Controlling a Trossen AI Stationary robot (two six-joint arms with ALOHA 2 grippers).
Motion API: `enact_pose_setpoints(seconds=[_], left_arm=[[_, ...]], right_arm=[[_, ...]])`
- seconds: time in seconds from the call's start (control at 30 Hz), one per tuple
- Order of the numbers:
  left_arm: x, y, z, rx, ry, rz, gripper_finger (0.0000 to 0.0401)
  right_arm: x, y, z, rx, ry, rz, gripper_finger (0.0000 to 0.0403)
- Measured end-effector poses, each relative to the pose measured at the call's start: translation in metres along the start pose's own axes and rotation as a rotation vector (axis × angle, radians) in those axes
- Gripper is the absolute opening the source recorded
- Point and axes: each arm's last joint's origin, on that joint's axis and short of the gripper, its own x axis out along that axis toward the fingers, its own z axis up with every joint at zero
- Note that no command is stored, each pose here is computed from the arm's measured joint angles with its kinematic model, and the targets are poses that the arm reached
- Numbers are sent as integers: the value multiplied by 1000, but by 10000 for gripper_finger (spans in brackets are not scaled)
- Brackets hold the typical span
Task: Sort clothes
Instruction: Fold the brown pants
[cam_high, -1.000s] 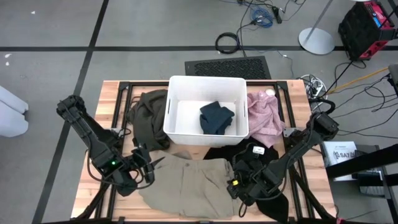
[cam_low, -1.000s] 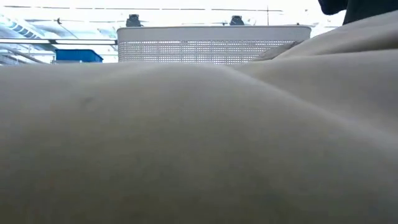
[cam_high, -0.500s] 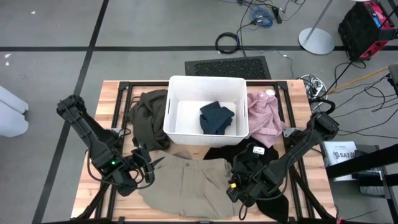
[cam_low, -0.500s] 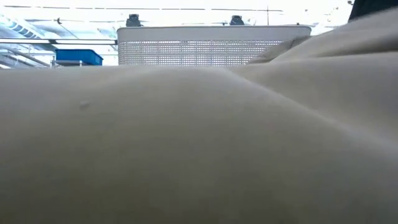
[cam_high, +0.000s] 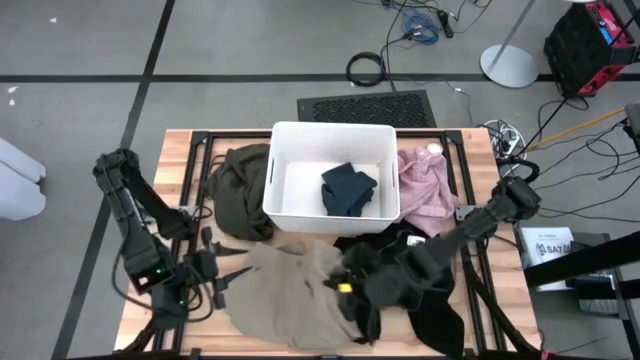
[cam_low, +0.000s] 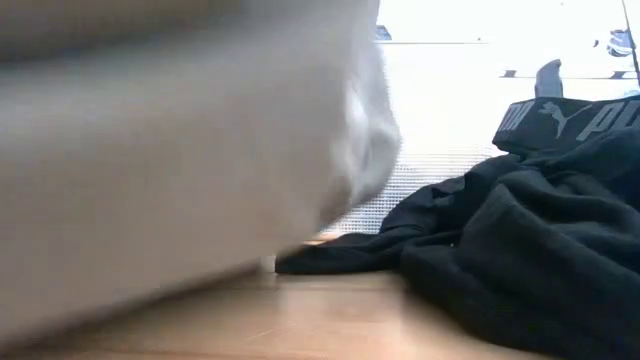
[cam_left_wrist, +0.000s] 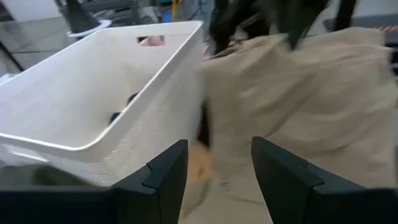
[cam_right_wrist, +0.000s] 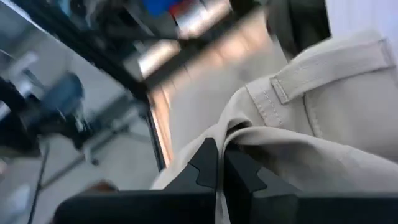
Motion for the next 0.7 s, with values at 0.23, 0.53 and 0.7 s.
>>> enact_pose_setpoints(seconds=[0.23, 0.53, 0.7], left_arm=[[-16, -6, -3, -39, -37, -57, 187], [-22, 2, 2, -65, -53, -68, 187], [-24, 9, 6, -93, -73, -64, 187]], right_arm=[[80, -18, 18, -31, -94, 216, 0], [160, -59, 3, -141, -295, 301, 0], [189, -74, -10, -184, -292, 263, 0]])
